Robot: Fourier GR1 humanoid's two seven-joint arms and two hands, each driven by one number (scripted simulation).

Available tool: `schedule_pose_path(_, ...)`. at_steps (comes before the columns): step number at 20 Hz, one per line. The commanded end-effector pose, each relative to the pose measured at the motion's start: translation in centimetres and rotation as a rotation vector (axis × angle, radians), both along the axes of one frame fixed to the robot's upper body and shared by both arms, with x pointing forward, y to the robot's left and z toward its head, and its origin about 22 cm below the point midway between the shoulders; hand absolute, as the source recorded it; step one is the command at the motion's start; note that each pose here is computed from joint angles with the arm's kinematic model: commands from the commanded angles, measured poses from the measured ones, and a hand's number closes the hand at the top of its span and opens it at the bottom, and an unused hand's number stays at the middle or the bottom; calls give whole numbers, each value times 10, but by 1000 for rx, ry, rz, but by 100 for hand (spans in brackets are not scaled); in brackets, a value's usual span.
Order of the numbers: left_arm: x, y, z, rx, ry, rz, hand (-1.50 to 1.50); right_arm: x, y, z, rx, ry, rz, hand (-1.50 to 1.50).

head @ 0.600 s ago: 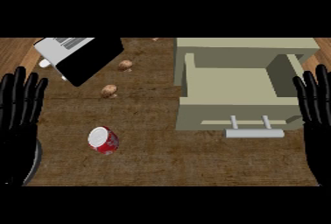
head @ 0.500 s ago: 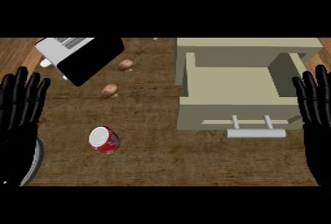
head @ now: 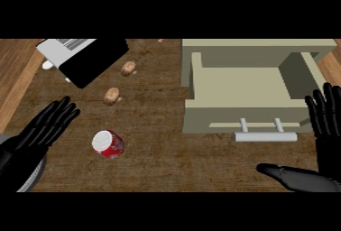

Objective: Pick up the can, place it into the drawer and close the drawer

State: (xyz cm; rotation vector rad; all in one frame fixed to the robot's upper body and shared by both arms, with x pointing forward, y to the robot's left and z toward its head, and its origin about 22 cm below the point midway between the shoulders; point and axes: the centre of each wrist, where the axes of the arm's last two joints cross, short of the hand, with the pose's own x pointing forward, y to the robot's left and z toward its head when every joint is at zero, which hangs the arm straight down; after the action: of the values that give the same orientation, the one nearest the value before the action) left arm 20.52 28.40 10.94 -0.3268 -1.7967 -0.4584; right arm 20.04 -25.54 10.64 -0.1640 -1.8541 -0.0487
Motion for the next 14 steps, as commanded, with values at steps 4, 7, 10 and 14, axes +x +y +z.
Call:
schedule_pose_path(4, -15, 50, 33, 34, 78, -76, -150, -23, -17, -9, 27, 83, -80, -150)
schedule_pose_path(7, -18, 70, 29, 29, 105, -75, -150, -46, -33, -5, 16, 76, -63, -150)
schedule_pose_path(10, -25, 65, 19, 26, 87, -67, -150, -33, -62, -9, 24, 76, -86, -150)
schedule_pose_path(14, -42, 68, 24, 5, 120, -77, -150, -56, -57, 6, 23, 62, -60, -150)
